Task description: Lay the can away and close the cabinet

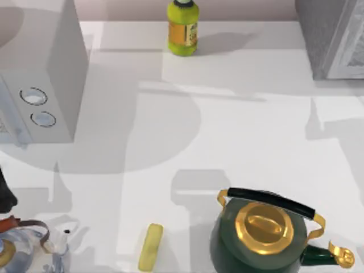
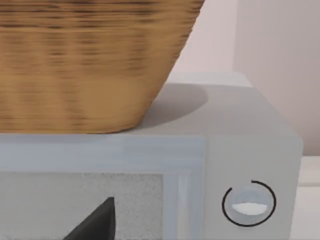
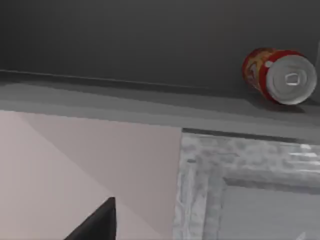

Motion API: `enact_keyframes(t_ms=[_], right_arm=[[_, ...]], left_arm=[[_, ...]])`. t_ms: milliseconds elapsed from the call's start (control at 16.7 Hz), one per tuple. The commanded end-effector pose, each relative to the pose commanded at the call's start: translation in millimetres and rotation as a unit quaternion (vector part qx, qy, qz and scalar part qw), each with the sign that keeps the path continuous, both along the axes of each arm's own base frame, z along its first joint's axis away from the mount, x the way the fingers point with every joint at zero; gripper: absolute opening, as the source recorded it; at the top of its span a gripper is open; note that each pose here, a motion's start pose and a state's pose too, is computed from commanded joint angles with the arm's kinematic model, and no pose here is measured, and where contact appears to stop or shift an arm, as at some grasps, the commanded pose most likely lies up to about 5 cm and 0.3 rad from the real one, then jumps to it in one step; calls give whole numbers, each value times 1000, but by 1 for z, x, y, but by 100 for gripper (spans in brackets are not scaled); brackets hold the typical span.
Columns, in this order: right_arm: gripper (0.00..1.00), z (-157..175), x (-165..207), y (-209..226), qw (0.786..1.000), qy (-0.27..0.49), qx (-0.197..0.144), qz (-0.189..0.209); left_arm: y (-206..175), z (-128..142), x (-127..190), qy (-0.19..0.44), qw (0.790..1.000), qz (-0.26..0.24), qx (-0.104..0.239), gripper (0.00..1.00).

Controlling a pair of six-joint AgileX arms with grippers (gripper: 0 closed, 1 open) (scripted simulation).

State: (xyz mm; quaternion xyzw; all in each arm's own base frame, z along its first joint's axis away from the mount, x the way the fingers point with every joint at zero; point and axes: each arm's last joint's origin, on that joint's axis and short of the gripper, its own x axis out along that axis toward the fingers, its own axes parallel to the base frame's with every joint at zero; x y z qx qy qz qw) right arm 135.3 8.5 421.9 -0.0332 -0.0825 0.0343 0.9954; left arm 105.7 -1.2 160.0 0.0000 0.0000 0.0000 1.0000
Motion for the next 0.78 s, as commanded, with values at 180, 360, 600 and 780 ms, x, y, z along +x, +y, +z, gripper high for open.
enact_keyframes(t_ms=[180, 360, 600, 780], right_arm=[[100, -93, -17, -4, 999, 38, 4, -9], [100, -170, -27, -7, 998, 65, 11, -20], [100, -239, -30, -9, 996, 82, 25, -31], [100, -260, -30, -10, 995, 83, 32, -34]], left_arm=[[0, 0, 0, 0, 1000, 0, 0, 100], [0, 0, 0, 0, 1000, 0, 0, 100], [0, 0, 0, 0, 1000, 0, 0, 100], [0, 0, 0, 0, 1000, 0, 0, 100]])
